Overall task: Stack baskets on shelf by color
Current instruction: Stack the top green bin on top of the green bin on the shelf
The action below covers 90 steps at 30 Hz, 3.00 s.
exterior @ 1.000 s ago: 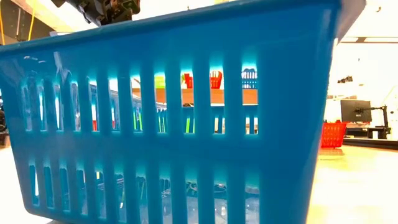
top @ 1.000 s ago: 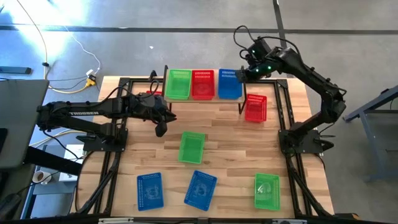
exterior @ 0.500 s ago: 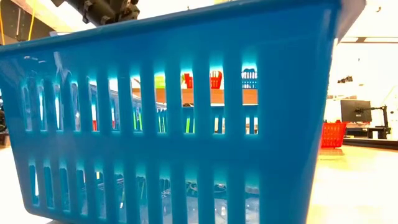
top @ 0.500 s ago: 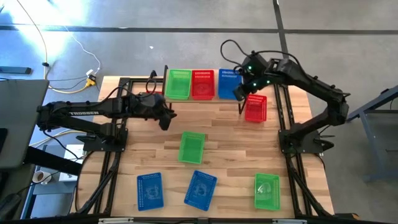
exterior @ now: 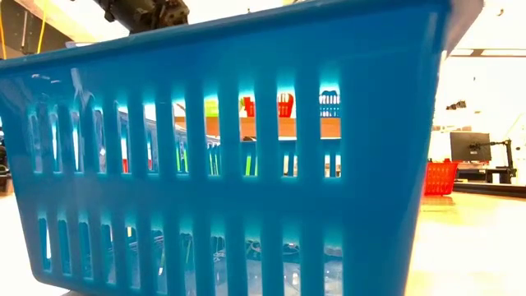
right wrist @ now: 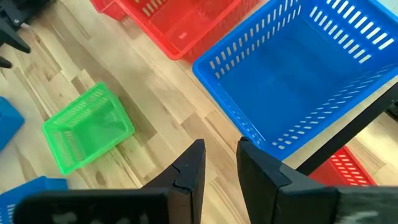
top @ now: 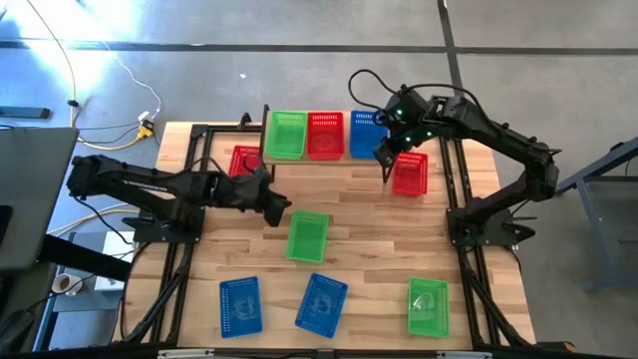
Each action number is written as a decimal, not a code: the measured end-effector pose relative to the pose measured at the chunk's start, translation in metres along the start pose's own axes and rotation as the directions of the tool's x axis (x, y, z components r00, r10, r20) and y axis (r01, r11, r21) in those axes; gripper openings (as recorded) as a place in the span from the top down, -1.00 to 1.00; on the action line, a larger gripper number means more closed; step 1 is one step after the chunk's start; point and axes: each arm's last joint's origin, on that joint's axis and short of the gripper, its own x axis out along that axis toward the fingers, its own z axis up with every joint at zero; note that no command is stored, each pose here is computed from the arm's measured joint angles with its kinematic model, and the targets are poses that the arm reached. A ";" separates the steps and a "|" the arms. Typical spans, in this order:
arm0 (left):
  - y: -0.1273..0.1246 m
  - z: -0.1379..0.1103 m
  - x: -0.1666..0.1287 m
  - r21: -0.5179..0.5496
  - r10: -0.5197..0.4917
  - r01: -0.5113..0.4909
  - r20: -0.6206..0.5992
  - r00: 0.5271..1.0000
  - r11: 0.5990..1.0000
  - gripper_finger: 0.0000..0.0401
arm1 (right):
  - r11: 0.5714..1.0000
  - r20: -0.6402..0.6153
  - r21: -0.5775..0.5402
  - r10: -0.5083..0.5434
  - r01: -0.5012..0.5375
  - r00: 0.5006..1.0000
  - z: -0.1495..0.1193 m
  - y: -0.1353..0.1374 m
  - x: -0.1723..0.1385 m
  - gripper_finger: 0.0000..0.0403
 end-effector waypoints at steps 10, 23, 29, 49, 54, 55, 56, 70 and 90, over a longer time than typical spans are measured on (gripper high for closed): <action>-0.007 -0.025 0.026 -0.037 0.097 -0.099 -0.054 0.994 0.994 0.37 | 1.000 -0.008 -0.021 -0.002 0.002 1.000 -0.001 0.000 0.000 0.61; -0.005 -0.054 0.056 -0.085 0.204 -0.220 -0.160 0.966 0.972 0.37 | 0.999 -0.009 -0.032 -0.003 0.002 1.000 -0.001 0.000 0.000 0.61; -0.009 -0.063 0.058 -0.099 0.208 -0.228 -0.182 0.961 0.969 0.37 | 0.999 -0.009 -0.047 -0.003 0.002 1.000 -0.001 0.000 0.000 0.61; -0.004 -0.086 0.080 -0.091 0.290 -0.316 -0.221 0.931 0.944 0.37 | 0.999 -0.007 -0.043 -0.002 0.002 1.000 -0.001 0.000 0.000 0.61; -0.004 -0.088 0.082 -0.105 0.289 -0.320 -0.240 0.927 0.942 0.39 | 0.999 -0.007 -0.043 -0.002 0.001 1.000 -0.001 0.000 0.000 0.61; -0.004 -0.088 0.082 -0.106 0.286 -0.318 -0.241 0.927 0.942 0.42 | 0.999 -0.007 -0.043 -0.002 0.001 1.000 -0.001 0.000 0.000 0.61; -0.004 -0.089 0.082 -0.105 0.288 -0.320 -0.243 0.926 0.942 0.45 | 0.999 -0.007 -0.043 -0.002 0.001 1.000 -0.001 0.000 0.000 0.61; -0.004 -0.088 0.082 -0.106 0.286 -0.318 -0.241 0.928 0.942 0.94 | 0.999 -0.007 -0.046 -0.002 0.001 1.000 -0.001 0.000 0.000 0.61; -0.028 -0.056 0.059 -0.135 0.178 -0.185 -0.060 0.982 0.974 0.98 | 0.993 -0.002 -0.116 -0.033 0.033 0.999 -0.005 0.013 0.001 0.61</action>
